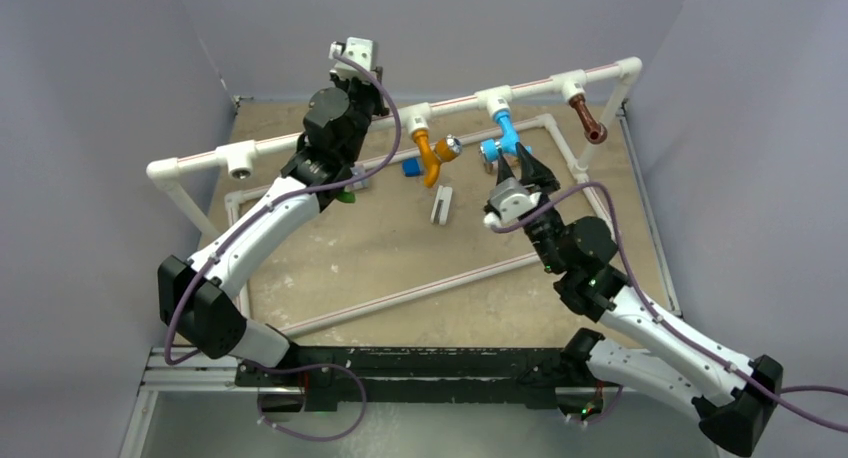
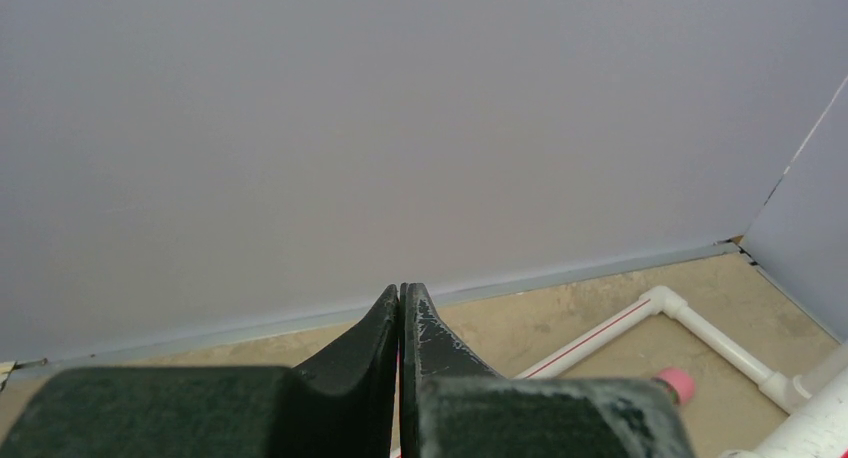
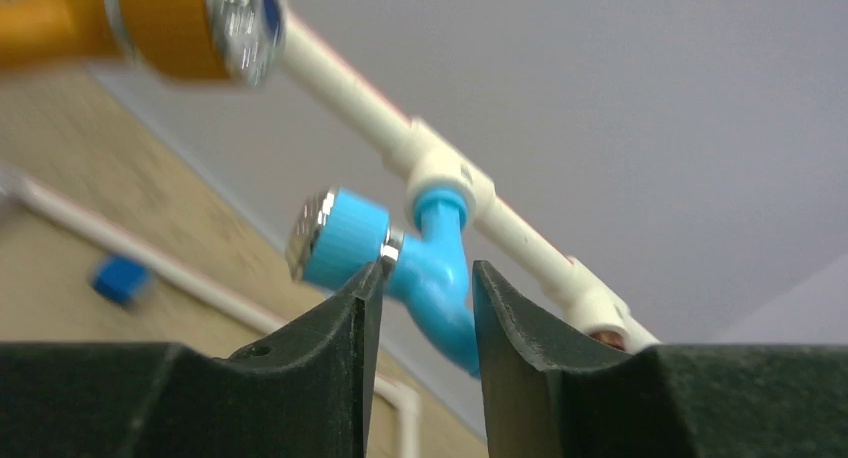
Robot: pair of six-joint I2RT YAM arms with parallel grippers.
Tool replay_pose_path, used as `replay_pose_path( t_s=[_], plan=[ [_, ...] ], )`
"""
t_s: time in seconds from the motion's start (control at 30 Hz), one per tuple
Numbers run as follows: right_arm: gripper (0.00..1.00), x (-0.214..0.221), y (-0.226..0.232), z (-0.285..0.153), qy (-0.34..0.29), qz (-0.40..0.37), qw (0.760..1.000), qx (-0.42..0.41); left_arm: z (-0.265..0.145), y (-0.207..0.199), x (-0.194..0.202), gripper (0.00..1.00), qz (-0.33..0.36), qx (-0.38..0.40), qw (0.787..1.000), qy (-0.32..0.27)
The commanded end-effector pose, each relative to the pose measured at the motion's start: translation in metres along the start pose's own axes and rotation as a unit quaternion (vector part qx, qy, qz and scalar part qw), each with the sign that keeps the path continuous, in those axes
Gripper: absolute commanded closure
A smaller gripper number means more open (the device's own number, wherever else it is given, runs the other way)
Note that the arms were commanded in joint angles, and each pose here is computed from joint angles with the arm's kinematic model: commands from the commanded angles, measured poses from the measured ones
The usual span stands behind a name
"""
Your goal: Install the water faucets
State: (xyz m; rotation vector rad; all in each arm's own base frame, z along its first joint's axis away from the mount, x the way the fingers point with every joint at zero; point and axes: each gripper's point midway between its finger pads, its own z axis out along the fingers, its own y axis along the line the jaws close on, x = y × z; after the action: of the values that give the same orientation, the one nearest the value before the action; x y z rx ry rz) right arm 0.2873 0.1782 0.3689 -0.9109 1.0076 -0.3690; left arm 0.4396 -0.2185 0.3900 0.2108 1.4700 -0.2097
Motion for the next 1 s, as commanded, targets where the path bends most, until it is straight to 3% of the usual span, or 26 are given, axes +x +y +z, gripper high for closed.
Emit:
replay_pose_path(
  t_s=[0.0,0.2,0.3,0.47,0.77,0.97],
  plan=[
    [1.0,-0.041,0.004,0.01,-0.083,0.278,0.957,0.013,-0.048,-0.022,0.189,1.0,0.1,0.074,0.95,0.287],
    [1.0,-0.034,0.004,0.011,-0.061,0.23,0.971,0.003,-0.048,-0.022,0.19,1.0,0.1,0.074,0.95,0.287],
    [0.8,-0.031,-0.001,0.009,-0.053,0.216,0.975,0.012,-0.047,-0.021,0.19,1.0,0.101,0.073,0.95,0.287],
    [0.58,-0.032,-0.018,-0.001,-0.056,0.22,0.973,0.034,-0.048,-0.022,0.191,1.0,0.101,0.073,0.949,0.288],
    [0.37,-0.051,-0.042,-0.012,-0.071,0.306,0.948,0.041,-0.047,-0.02,0.189,1.0,0.103,0.07,0.95,0.285],
    [0.32,-0.064,-0.044,-0.011,-0.057,0.375,0.925,0.011,-0.047,-0.021,0.183,1.0,0.097,0.068,0.952,0.28]
  ],
)
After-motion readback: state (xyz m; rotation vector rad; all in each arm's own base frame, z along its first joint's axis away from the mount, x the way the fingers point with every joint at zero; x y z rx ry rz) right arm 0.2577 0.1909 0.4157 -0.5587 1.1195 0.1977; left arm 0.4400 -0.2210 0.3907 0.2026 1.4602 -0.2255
